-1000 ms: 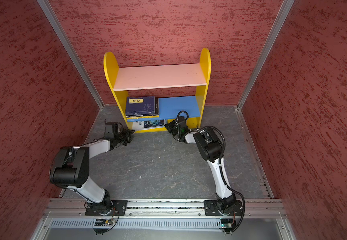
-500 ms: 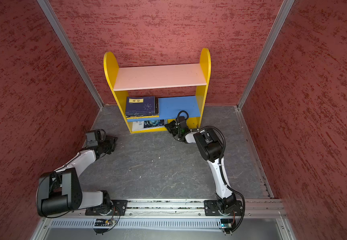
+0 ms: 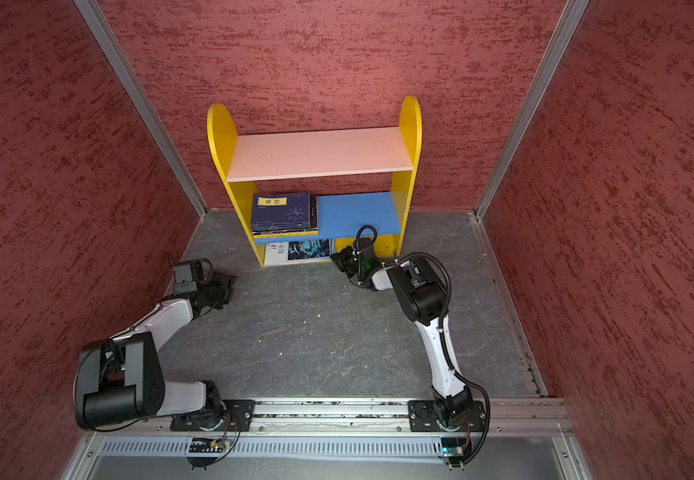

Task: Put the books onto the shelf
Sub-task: 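Open the left gripper and withdraw it while the right gripper holds the book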

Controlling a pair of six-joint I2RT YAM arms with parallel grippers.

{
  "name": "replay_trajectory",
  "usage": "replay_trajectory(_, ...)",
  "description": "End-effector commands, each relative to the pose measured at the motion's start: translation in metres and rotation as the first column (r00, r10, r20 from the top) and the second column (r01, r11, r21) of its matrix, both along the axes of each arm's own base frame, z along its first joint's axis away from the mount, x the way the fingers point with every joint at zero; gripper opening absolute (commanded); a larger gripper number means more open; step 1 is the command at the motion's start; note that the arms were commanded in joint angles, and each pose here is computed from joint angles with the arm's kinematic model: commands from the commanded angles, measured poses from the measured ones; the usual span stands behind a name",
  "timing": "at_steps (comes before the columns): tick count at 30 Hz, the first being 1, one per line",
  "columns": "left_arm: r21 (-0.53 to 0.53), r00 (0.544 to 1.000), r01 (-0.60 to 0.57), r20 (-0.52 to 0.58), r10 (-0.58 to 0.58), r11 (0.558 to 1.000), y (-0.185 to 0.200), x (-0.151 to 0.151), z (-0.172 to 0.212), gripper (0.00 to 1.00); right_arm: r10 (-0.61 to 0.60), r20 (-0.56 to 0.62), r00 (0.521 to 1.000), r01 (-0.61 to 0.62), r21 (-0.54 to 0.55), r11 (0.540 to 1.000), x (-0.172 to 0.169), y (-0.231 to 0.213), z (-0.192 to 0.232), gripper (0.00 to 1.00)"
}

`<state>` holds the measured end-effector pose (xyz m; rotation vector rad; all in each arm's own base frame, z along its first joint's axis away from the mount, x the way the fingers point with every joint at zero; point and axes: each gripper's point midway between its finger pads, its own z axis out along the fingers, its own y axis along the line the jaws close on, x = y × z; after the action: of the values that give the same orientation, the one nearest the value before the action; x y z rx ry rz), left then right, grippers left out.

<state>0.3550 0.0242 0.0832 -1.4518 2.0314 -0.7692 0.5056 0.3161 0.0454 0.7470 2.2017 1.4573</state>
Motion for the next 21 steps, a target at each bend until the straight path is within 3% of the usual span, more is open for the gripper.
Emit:
replay_trajectory(1,0.005,1.0,0.014,0.013,-0.014,1.0,-0.003,-0.004,0.003,0.44,0.028,0.064,0.998,-0.029,0.019,0.999,0.008,0.006,0.024,0.06)
replay_trajectory(12,0.008,1.0,0.011,0.009,-0.011,1.0,-0.002,-0.01,0.003,0.44,0.074,0.072,0.995,-0.076,0.032,0.997,0.011,0.029,0.027,0.08)
replay_trajectory(21,0.007,1.0,0.014,0.007,-0.014,1.0,-0.001,-0.011,0.003,0.44,0.042,0.064,0.997,-0.043,0.012,0.999,0.005,0.02,0.027,0.11)
